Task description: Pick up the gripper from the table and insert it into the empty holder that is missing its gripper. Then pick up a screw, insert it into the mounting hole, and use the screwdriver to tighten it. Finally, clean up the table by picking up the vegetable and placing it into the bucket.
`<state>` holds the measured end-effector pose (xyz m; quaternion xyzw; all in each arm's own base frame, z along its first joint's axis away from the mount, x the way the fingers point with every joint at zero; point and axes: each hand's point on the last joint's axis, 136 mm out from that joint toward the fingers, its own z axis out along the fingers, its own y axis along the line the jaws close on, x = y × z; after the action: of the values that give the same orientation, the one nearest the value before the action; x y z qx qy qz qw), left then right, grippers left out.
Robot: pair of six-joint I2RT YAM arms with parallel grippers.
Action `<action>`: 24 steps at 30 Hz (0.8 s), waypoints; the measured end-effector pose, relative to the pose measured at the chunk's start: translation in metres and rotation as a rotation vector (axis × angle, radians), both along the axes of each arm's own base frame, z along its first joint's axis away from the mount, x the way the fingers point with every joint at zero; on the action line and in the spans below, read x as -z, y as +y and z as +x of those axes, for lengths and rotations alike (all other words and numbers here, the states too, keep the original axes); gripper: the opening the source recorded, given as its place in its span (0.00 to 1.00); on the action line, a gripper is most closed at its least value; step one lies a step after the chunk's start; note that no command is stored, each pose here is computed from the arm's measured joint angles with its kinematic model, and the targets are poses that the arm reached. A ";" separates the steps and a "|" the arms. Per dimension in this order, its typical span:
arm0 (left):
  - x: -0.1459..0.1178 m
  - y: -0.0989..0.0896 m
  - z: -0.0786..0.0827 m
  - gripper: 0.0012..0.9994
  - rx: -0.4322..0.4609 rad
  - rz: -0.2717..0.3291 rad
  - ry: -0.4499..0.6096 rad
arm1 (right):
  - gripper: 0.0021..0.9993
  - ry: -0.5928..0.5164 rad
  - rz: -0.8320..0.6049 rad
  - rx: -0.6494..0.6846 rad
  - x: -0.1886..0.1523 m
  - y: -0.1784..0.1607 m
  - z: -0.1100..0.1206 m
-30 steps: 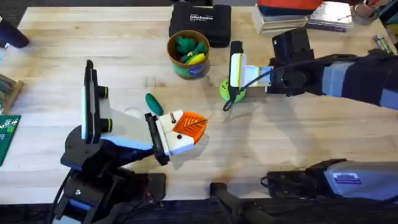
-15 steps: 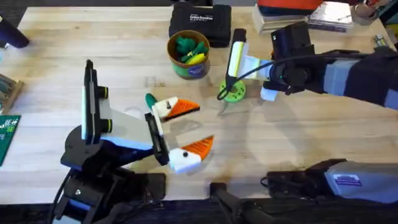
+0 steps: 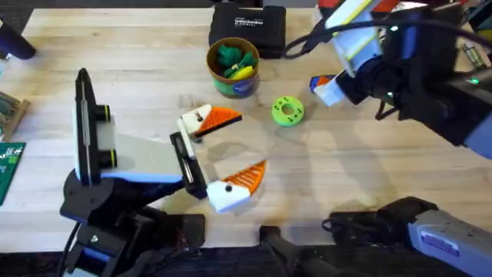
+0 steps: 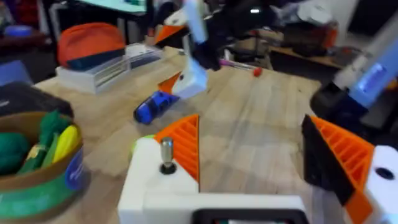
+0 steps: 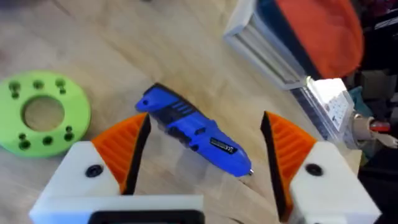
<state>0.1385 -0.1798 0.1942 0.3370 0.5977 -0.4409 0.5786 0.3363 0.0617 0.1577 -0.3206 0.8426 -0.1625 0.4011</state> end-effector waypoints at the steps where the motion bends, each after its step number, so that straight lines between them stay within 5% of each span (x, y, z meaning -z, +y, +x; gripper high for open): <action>1: 0.002 0.003 0.005 0.99 -0.035 -0.007 0.053 | 0.99 -0.025 0.029 0.011 -0.009 0.000 -0.001; 3: 0.006 0.018 0.021 0.99 -0.187 -0.006 0.263 | 0.99 -0.101 0.108 0.036 -0.034 0.000 -0.007; 11: -0.023 0.059 0.038 0.99 -0.509 0.104 0.557 | 0.99 -0.164 0.165 0.049 -0.056 0.000 -0.013; 18: -0.003 0.087 0.065 0.99 -0.735 0.350 0.829 | 0.99 -0.162 0.168 0.051 -0.055 0.000 -0.013; 24: 0.045 0.094 0.082 0.99 -0.797 0.538 1.032 | 0.99 -0.161 0.170 0.052 -0.055 0.000 -0.013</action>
<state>0.2207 -0.0855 0.1496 -0.0286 0.9620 -0.1358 0.2353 0.3229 0.0613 0.2126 -0.2493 0.8264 -0.1263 0.4889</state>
